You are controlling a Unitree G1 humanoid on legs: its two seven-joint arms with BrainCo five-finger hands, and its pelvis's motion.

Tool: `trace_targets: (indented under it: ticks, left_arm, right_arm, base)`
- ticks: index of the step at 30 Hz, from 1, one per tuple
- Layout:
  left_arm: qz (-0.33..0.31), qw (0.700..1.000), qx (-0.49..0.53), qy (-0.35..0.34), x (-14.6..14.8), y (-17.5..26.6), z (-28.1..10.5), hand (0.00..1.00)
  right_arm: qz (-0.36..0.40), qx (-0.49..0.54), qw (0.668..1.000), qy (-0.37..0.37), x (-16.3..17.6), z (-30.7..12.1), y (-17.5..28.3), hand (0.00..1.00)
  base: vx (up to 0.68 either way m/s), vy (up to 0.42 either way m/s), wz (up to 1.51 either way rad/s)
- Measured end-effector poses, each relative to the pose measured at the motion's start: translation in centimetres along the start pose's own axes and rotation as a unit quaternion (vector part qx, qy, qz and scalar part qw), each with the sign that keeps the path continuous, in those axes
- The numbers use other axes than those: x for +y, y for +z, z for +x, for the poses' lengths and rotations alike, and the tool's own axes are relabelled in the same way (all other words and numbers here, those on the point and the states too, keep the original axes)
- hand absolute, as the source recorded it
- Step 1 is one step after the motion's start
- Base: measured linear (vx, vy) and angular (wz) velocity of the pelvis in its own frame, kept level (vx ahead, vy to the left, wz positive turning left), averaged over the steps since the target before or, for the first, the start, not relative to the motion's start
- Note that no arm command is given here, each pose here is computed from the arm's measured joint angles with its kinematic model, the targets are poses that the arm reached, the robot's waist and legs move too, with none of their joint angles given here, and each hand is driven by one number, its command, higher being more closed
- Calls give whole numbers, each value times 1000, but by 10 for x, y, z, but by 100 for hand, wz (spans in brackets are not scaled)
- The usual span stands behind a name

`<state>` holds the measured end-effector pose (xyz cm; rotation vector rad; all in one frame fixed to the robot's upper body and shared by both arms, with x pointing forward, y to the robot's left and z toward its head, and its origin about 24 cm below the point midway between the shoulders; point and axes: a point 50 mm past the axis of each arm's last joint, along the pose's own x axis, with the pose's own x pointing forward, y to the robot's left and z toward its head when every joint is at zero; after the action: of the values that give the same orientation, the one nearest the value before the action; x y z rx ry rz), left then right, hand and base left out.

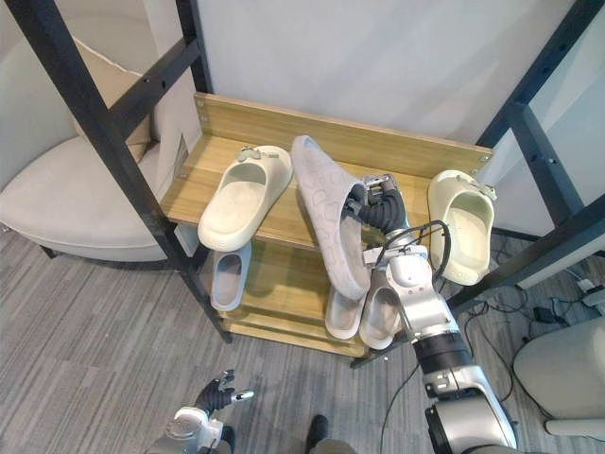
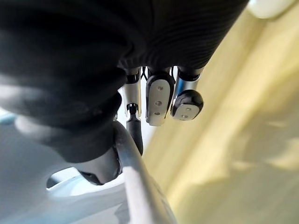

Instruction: Organize the slippers on the shoe rack

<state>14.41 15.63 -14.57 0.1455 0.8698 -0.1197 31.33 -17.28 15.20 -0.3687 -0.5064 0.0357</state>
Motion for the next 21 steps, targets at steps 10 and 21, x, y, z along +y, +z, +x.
trace_targets:
  ticks: [10, 21]
  left_arm:
    - [8, 1000, 29, -7, 0, -13, -2, 0]
    - [24, 999, 28, -8, 4, -11, -1, 0]
  right_arm:
    - [66, -63, 996, 24, 20, -48, 31, 100]
    - [92, 0, 983, 159, 71, -96, 18, 100]
  base:
    - [-25, 0, -3]
    - [-22, 2, -3]
